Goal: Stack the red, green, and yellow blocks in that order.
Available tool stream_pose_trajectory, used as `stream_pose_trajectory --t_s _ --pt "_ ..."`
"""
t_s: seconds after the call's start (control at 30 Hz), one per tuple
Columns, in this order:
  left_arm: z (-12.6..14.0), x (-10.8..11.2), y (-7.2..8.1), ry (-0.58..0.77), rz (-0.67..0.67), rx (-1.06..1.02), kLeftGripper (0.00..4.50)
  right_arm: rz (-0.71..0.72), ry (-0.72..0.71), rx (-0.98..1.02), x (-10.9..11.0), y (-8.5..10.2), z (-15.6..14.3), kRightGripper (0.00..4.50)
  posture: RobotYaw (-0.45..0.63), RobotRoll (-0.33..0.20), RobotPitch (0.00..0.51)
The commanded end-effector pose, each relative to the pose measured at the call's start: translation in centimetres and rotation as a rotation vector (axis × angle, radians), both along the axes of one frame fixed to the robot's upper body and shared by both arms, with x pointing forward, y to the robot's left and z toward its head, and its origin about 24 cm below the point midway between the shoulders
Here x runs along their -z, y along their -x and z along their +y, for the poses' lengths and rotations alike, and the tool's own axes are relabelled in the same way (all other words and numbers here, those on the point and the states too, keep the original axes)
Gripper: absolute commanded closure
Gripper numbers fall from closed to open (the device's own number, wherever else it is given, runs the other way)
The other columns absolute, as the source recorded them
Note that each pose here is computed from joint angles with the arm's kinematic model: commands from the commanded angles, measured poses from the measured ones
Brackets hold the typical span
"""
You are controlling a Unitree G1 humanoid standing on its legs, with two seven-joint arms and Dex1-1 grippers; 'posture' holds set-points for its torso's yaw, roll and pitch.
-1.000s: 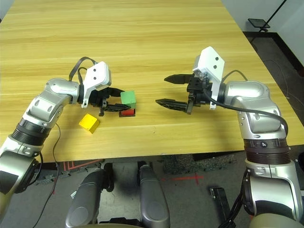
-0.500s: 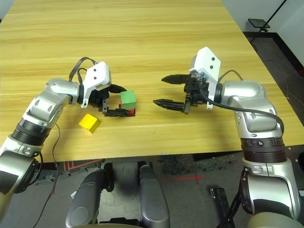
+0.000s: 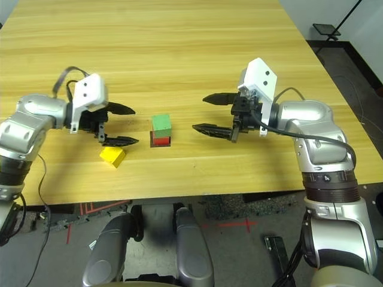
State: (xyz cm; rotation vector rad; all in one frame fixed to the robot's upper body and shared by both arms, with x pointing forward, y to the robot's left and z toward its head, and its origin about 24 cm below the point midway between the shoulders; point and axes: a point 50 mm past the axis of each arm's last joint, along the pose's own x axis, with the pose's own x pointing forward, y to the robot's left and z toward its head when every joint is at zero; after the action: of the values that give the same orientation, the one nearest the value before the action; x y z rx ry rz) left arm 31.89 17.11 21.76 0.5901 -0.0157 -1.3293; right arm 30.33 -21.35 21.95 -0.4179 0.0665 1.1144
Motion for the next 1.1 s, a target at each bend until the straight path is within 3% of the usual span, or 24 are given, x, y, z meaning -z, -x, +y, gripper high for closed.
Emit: stream_pose_trajectory --t_s 0.03,0.13,0.43,0.6,0.9,1.1 --pt "1.2 0.8 0.0 0.013 0.003 0.018 0.01 0.015 0.002 0.001 0.7 0.0 -0.1 0.00 0.19 0.069 0.291" --pt "2.0 0.9 -0.1 0.005 0.003 -0.036 0.01 0.015 -0.002 0.005 0.7 0.0 0.0 0.00 0.19 0.074 0.293" --pt "1.2 -1.2 2.3 0.162 0.080 -0.255 0.01 0.023 -0.008 0.019 0.9 0.4 -0.3 0.00 0.18 0.075 0.298" --pt "1.7 -0.7 2.9 0.183 0.127 -0.415 0.01 0.031 -0.013 0.020 1.4 0.2 -0.2 0.00 0.20 0.088 0.300" --pt "-0.5 1.7 6.8 0.259 0.148 -0.648 0.01 0.045 -0.031 0.015 1.9 0.1 0.2 0.00 0.23 0.100 0.303" --pt "0.2 2.4 7.9 0.139 0.110 -0.740 0.01 0.050 -0.041 0.006 2.2 -0.4 0.6 0.00 0.26 0.114 0.300"
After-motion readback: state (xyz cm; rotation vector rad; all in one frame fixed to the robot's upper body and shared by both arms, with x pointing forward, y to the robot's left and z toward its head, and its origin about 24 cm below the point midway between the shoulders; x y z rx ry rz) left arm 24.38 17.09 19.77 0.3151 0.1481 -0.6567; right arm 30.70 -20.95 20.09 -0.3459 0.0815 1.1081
